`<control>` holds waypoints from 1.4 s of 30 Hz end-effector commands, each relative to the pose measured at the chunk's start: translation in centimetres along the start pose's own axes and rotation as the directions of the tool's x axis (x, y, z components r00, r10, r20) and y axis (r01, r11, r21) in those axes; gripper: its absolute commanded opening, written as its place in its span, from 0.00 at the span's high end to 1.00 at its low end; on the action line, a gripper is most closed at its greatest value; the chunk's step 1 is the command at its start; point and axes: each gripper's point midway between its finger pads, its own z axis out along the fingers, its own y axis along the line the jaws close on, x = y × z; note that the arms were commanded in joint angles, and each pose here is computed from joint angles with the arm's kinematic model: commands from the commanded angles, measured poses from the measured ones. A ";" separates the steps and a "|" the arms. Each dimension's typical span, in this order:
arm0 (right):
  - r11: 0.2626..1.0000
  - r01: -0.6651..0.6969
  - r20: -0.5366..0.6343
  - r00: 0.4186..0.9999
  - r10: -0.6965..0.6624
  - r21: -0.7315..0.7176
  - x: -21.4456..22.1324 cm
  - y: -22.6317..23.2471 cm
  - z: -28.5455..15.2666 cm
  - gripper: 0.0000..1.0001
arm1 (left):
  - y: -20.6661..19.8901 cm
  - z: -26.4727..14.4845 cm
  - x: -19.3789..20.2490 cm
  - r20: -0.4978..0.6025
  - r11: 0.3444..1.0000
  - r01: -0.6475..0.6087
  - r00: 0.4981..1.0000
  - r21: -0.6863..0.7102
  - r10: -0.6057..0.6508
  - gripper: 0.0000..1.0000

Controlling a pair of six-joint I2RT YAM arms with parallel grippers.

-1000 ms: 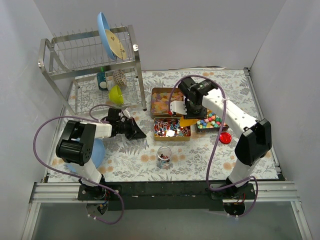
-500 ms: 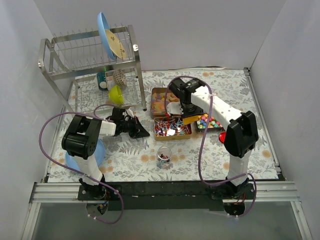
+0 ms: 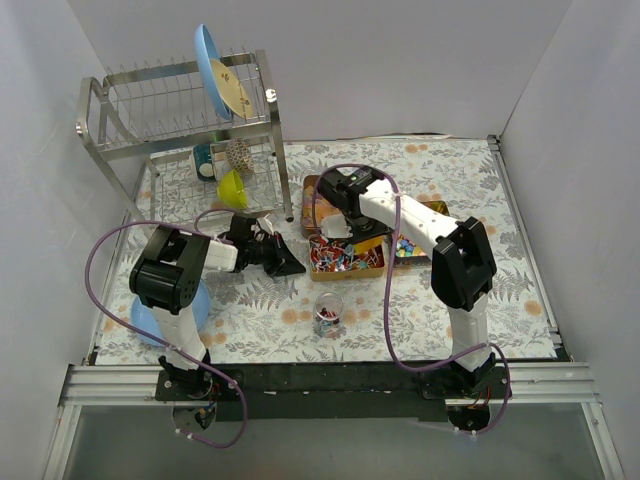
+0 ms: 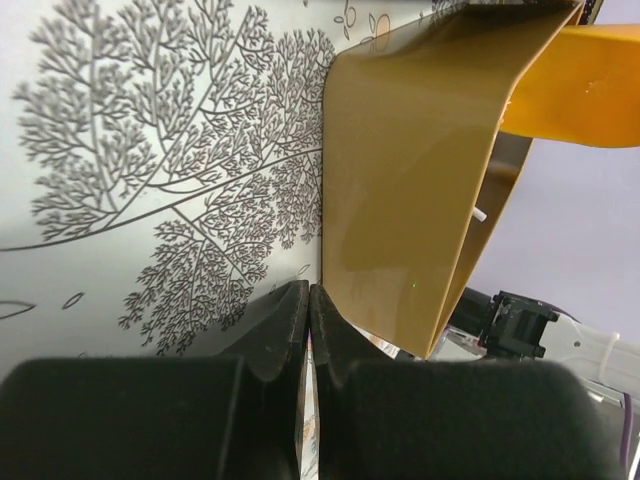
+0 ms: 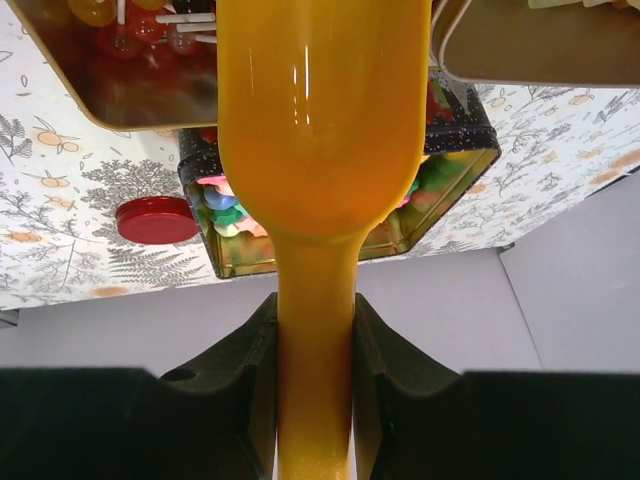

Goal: Pack the candies
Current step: Scoop the fake candies from the storage box.

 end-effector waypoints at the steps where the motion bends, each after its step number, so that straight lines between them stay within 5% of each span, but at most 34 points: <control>1: 0.996 0.048 0.036 0.998 -0.045 -0.079 -0.9 1.8 1.0 0.99 | -1.3 0.2 -0.5 -0.002 0.998 -0.033 0.999 0.048 0.033 1.00; 12: 0.993 0.081 0.074 0.994 -0.074 -0.085 -0.7 2.4 2.5 0.99 | -2.4 0.4 -0.9 -0.030 0.993 -0.061 0.997 0.102 0.065 1.00; 27: 0.982 0.172 0.174 0.972 -0.156 -0.082 -8.8 2.6 4.1 0.99 | -2.9 1.1 0.0 -0.086 0.990 -0.065 0.993 0.127 0.076 1.00; 33: 0.981 0.085 0.315 0.949 -0.026 -0.175 -10.9 4.0 5.3 0.99 | -3.2 0.8 -0.3 -0.090 0.990 -0.078 0.992 0.114 0.088 1.00; 42: 0.982 -0.001 0.555 0.825 0.106 -0.187 -11.8 4.0 4.8 0.99 | -4.0 -2.4 -0.9 -0.106 0.987 -0.130 0.984 0.096 0.140 1.00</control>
